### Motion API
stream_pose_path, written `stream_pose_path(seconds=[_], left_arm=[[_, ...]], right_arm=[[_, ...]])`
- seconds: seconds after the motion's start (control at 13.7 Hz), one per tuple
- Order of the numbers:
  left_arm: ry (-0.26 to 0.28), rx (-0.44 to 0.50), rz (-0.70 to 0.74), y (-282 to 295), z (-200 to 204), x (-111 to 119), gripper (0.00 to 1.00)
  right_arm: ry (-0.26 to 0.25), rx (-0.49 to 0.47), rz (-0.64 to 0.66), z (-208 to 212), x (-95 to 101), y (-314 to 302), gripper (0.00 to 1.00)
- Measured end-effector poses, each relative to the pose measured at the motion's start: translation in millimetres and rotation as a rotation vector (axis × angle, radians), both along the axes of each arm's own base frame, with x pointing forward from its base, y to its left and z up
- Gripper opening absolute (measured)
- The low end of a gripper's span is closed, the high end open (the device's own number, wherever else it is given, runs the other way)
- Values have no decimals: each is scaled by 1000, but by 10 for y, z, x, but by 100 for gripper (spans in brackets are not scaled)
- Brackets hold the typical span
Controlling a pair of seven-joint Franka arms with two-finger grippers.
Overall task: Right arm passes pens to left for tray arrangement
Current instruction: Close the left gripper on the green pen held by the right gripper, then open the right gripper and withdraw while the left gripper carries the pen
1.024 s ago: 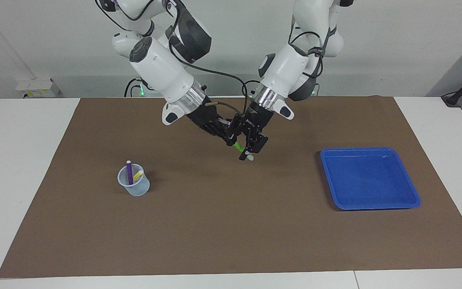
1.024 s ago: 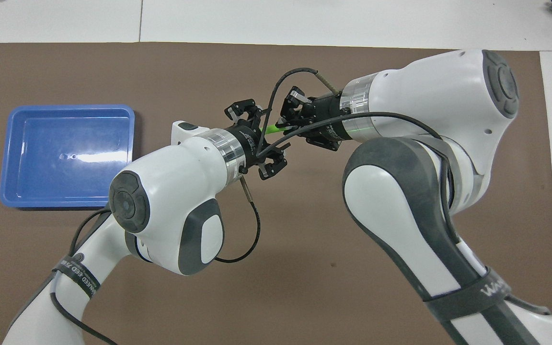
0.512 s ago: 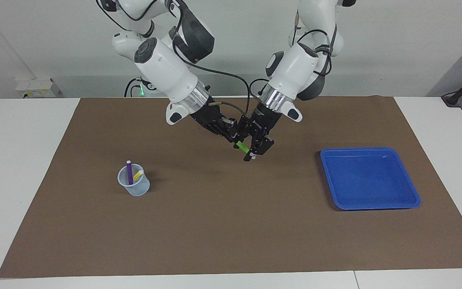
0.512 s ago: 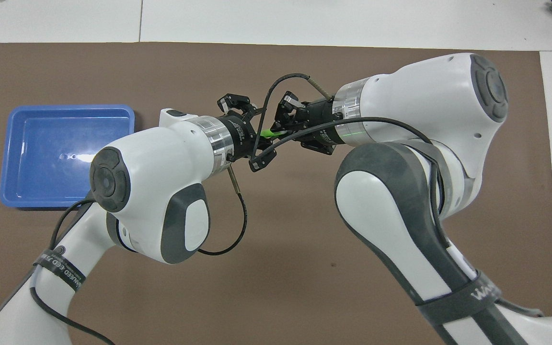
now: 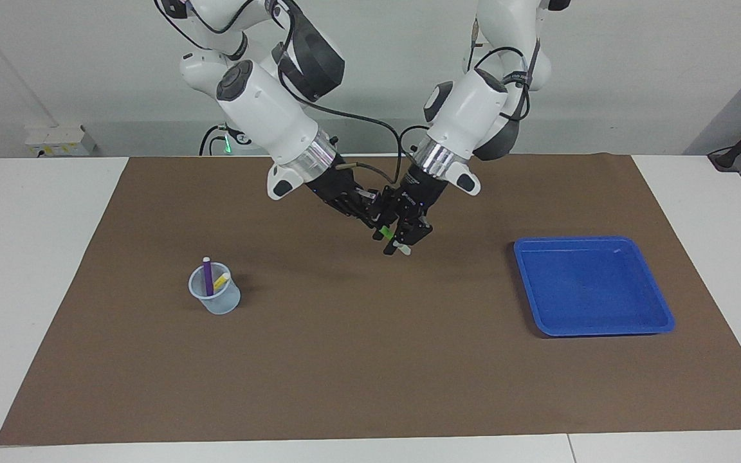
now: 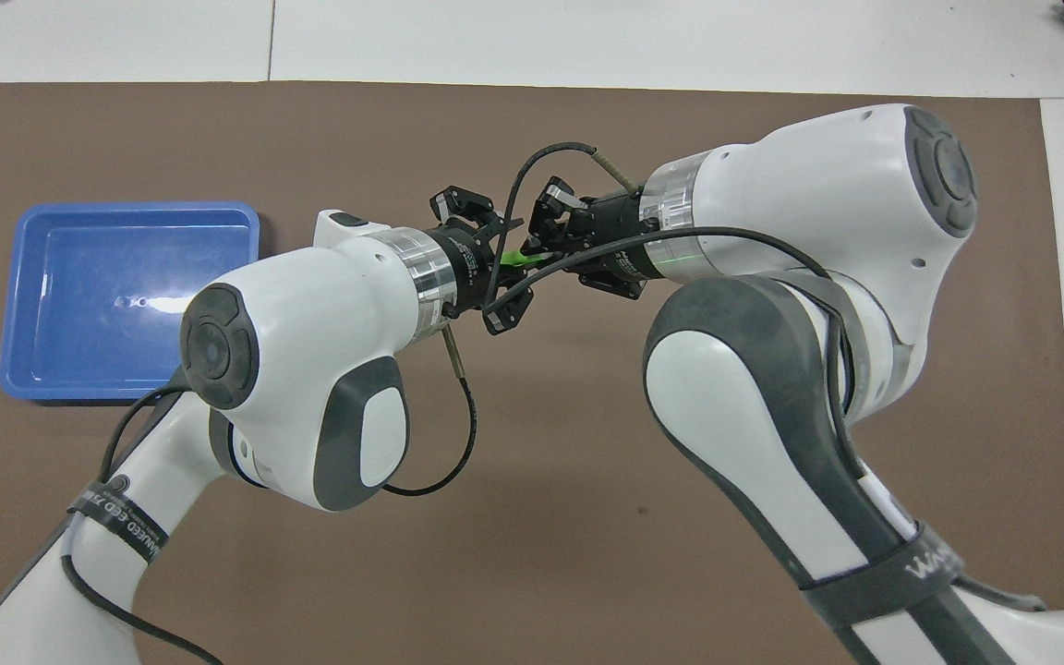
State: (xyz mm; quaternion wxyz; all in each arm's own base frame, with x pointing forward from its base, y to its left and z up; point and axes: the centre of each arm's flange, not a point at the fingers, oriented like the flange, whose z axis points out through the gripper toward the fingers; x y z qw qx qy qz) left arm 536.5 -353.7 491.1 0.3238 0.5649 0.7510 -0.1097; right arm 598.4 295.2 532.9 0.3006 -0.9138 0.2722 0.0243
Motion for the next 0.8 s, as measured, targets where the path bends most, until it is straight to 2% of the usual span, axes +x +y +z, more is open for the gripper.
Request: stream_pose_path(seconds=[0.51,0.59,0.66,0.73,0.8], left_arm=[[23,39,-61,112,48,25,45],[25,42,-69,107,57,12,41],[25,45,-79,93,64,-6,28],[22,47,-83,94,67,-6,28],[24,49,-90,86,65,-15,22]], right_arm=[[6,-3,3,-28,-25,13,18],[4,-3,2,-23,-22,10,18],[0,-2,-1,-20,-16,4,18],[0,-2,-1,-18,-17,4,18],[-3,-1,-4,-16,-11,0,18]])
